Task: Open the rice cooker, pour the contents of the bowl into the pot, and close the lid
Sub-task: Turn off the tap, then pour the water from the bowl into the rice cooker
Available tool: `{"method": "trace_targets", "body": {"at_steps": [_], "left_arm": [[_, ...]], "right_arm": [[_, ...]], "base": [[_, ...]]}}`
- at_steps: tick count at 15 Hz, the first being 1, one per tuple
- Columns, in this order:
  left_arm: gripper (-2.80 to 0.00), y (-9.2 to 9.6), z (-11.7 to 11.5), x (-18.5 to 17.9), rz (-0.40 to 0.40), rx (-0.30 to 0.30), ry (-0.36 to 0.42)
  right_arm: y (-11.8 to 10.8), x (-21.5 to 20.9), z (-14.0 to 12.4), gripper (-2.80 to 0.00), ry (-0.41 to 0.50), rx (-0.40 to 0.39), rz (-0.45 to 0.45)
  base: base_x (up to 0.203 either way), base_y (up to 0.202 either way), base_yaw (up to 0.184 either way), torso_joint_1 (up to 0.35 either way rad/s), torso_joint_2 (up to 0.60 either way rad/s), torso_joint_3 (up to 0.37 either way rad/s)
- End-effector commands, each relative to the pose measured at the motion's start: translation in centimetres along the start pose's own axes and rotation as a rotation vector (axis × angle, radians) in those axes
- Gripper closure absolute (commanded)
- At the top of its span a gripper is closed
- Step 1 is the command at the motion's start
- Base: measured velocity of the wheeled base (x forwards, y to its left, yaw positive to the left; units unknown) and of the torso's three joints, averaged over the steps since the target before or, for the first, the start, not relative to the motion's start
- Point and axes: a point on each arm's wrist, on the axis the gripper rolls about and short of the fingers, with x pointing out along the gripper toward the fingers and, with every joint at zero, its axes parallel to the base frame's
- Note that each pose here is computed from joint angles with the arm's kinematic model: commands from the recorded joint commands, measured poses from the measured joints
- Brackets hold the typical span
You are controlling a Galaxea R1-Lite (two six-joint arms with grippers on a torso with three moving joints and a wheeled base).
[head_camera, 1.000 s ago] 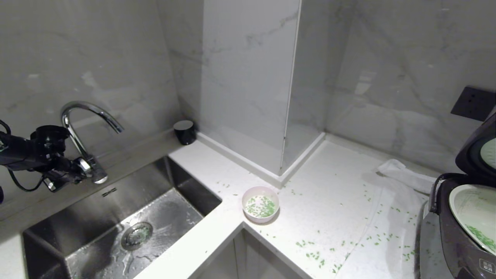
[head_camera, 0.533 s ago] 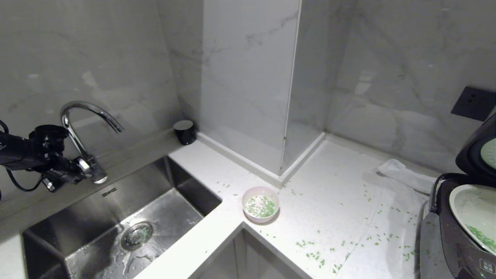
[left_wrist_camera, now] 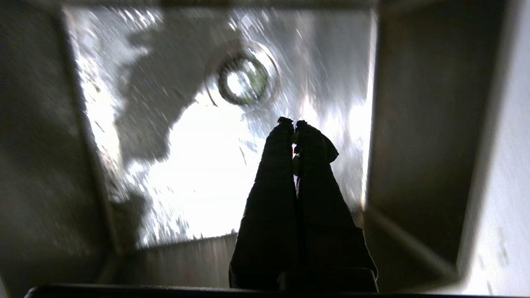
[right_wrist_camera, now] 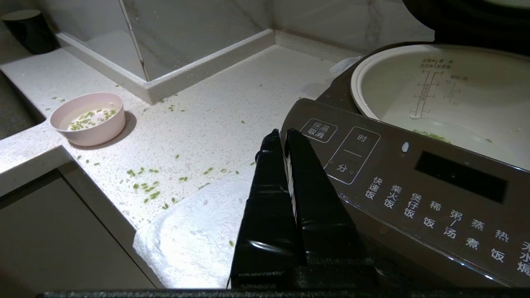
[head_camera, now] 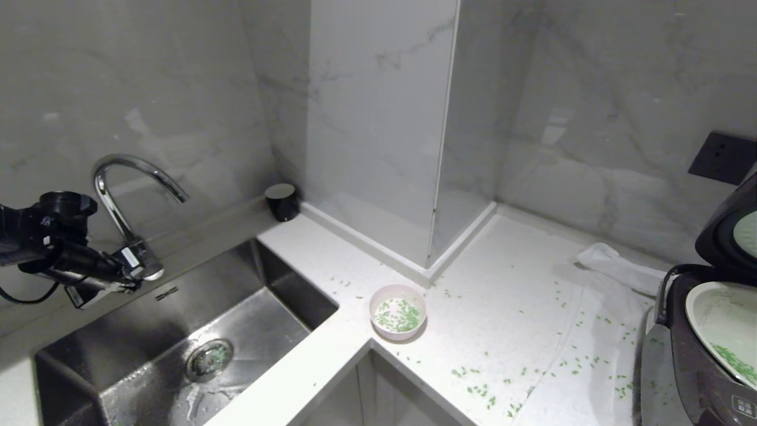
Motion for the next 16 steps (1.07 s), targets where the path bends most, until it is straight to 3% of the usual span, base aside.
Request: {"method": "trace_targets", "body": {"at_steps": [1, 4, 7, 10, 16], "left_arm": [[0.00, -0.9, -2.0, -5.0, -0.076, 0.045, -0.012], [0.00, -1.7, -5.4, -8.9, -0.167, 0.130, -0.014], [0.00, -2.7, -9.2, -12.2, -0.272, 0.236, -0.067], [0.00, -2.5, -12.7, -15.2, -0.358, 0.346, -0.123], [0.00, 1.3, -17.4, -20.9, -0.442, 0.377, -0.318]], "right_arm": [[0.0, 0.0, 0.0, 0.00, 0.003, -0.001, 0.001], [0.0, 0.0, 0.0, 0.00, 0.003, -0.001, 0.000], [0.0, 0.0, 0.0, 0.00, 0.003, -0.001, 0.001], [0.0, 0.0, 0.0, 0.00, 0.003, 0.000, 0.001], [0.0, 0.0, 0.0, 0.00, 0.003, 0.000, 0.000]], "base": [[0.000, 0.000, 0.000, 0.000, 0.00, 0.000], [0.000, 0.000, 0.000, 0.000, 0.00, 0.000], [0.000, 0.000, 0.000, 0.000, 0.00, 0.000], [0.000, 0.000, 0.000, 0.000, 0.00, 0.000], [0.000, 0.000, 0.000, 0.000, 0.00, 0.000]]}}
